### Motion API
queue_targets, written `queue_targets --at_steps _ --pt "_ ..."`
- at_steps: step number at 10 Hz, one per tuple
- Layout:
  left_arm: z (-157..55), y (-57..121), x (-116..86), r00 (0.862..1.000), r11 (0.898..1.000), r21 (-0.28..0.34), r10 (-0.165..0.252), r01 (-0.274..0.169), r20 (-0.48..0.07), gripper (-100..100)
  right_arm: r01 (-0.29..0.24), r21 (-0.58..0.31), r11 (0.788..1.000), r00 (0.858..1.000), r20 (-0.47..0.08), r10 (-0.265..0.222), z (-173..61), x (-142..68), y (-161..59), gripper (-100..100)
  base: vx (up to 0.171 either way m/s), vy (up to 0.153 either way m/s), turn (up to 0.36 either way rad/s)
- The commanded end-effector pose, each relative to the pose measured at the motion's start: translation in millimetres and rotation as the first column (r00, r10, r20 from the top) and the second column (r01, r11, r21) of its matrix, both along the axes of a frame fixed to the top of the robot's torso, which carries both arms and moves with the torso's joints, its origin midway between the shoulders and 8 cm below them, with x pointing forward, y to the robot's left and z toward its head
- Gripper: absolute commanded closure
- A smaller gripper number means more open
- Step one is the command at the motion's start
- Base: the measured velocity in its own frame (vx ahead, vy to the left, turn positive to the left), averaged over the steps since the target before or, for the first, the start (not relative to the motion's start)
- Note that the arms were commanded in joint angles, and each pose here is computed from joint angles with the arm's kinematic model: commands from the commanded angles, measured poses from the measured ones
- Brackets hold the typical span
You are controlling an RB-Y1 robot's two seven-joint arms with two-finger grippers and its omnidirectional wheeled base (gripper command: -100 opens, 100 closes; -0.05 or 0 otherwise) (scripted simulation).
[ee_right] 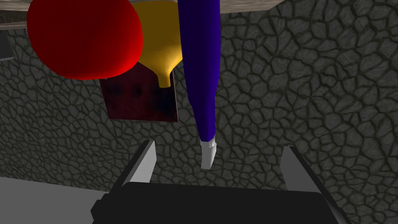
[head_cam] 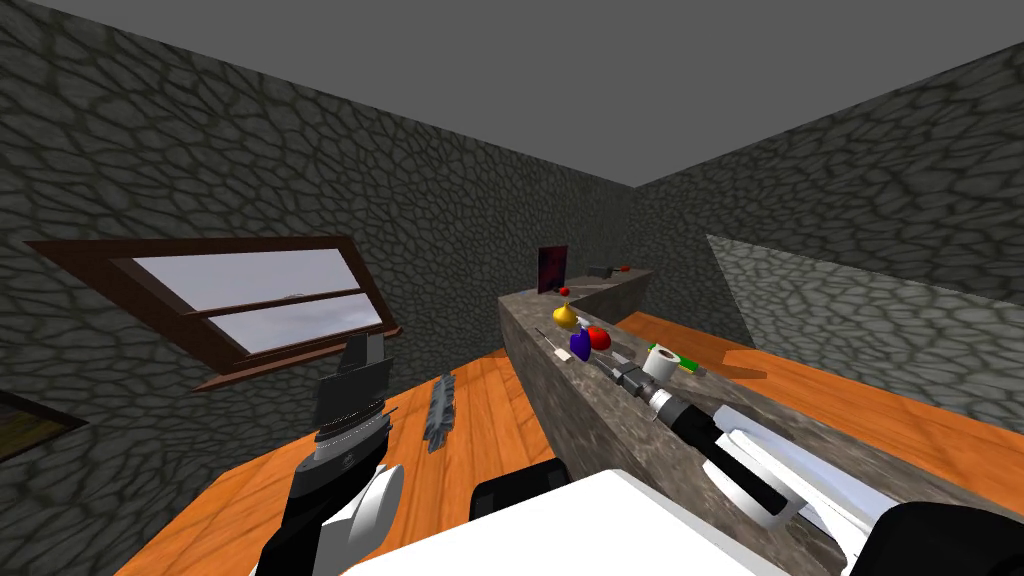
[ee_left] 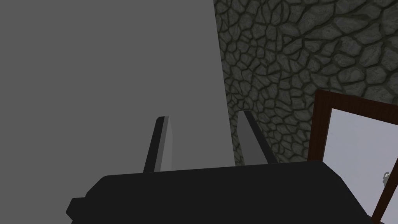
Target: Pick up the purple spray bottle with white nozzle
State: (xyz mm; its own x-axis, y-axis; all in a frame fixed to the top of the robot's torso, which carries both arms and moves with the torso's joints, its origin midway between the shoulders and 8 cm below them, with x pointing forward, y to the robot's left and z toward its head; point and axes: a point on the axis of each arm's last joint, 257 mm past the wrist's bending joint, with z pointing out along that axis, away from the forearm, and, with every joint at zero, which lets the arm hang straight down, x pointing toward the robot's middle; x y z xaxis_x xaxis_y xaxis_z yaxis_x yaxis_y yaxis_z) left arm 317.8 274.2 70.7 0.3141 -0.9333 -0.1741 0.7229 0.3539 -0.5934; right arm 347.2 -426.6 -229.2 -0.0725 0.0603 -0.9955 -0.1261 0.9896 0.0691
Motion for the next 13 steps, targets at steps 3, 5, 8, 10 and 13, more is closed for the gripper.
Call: queue_targets --at_steps 3,5,8,10,13 --pt "0.0 0.0 0.0 1.0 1.0 0.0 0.0 0.0 0.0 0 -0.028 -0.078 0.997 0.999 -0.047 0.024 -4.6 -3.1 -17.9 -100 0.056 -0.013 0.105" --pt "0.0 0.0 0.0 1.0 1.0 0.0 0.0 0.0 0.0 0 -0.044 -0.099 0.994 0.997 -0.064 0.038 -4.0 -3.5 -22.5 -100 0.068 -0.006 0.09" --pt "0.0 0.0 0.0 1.0 1.0 0.0 0.0 0.0 0.0 0 -0.07 -0.112 0.991 0.994 -0.087 0.061 -1.3 -3.0 -26.5 -100 0.072 -0.005 0.085" --pt "0.0 0.0 0.0 1.0 1.0 0.0 0.0 0.0 0.0 0 -0.066 -0.111 0.992 0.995 -0.083 0.057 -1.7 -3.2 -26.1 0 0.023 -0.005 0.008" --pt "0.0 0.0 0.0 1.0 1.0 0.0 0.0 0.0 0.0 0 -0.084 -0.095 0.992 0.994 -0.075 0.077 -13.3 21.3 -24.7 -100 -0.037 0.026 -0.095"
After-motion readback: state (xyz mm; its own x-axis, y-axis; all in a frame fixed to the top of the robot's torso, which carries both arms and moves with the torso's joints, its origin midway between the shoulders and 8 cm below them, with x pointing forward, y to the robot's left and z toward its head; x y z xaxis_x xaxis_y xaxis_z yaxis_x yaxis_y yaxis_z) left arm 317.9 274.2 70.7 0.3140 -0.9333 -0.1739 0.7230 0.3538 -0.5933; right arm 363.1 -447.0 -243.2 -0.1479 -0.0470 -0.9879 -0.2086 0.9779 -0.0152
